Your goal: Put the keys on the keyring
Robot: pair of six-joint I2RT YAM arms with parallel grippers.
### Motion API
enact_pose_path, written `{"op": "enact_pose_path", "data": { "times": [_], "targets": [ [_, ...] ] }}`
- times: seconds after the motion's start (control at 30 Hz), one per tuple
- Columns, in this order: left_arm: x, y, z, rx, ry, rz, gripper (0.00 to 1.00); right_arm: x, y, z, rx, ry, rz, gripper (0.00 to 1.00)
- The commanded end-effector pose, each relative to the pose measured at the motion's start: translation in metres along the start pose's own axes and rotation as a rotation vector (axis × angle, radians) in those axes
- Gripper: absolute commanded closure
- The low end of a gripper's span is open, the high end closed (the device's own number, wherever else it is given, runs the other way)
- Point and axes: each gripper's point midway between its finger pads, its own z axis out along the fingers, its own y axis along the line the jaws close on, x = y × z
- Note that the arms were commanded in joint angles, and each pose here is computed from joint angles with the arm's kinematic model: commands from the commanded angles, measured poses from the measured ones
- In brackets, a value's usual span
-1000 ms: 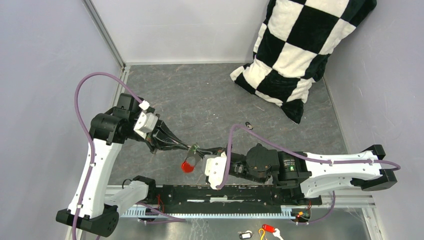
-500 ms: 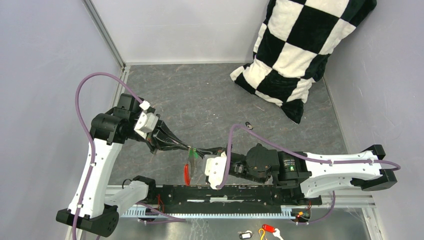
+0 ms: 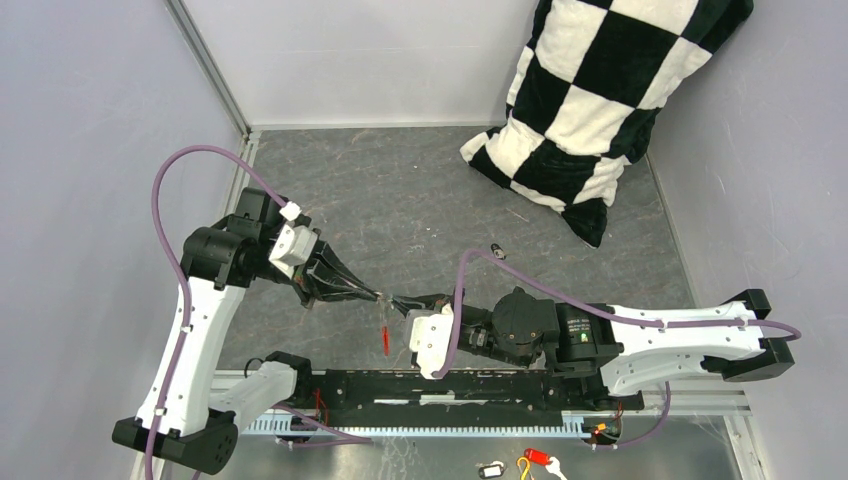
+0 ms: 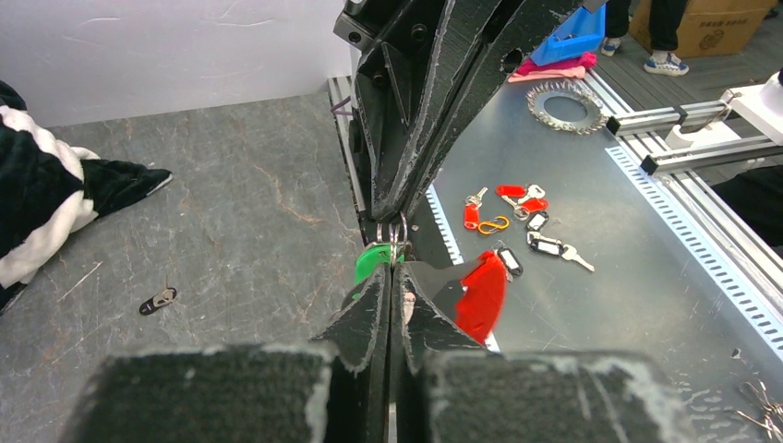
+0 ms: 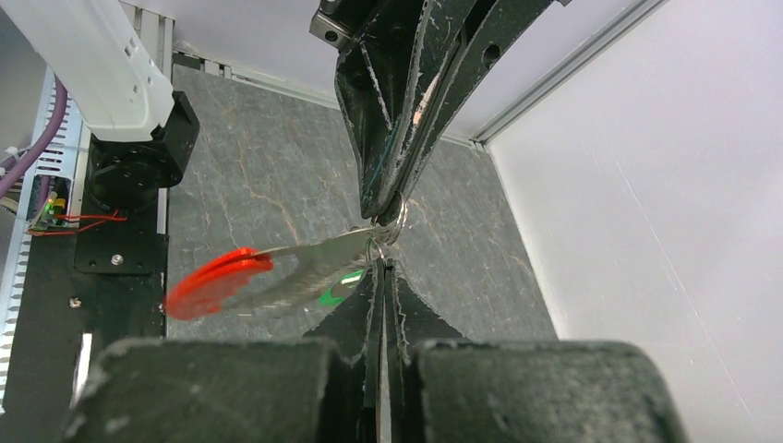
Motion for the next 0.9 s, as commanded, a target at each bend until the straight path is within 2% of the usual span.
{"op": "enact_pose_path", "data": {
  "times": [0.0,0.87],
  "targets": [
    [-0.016,-0.008,0.002,0.033,-0.085,0.074,0.98,-0.027,-0.022,-0.005,0.069,-0.071,0.027,1.0],
    [-0.011,-0.009,0.002,0.031,-0.082,0.05,0.98,-0.033,-0.023,-0.002,0.057,-0.082,-0.005,1.0]
  ]
}}
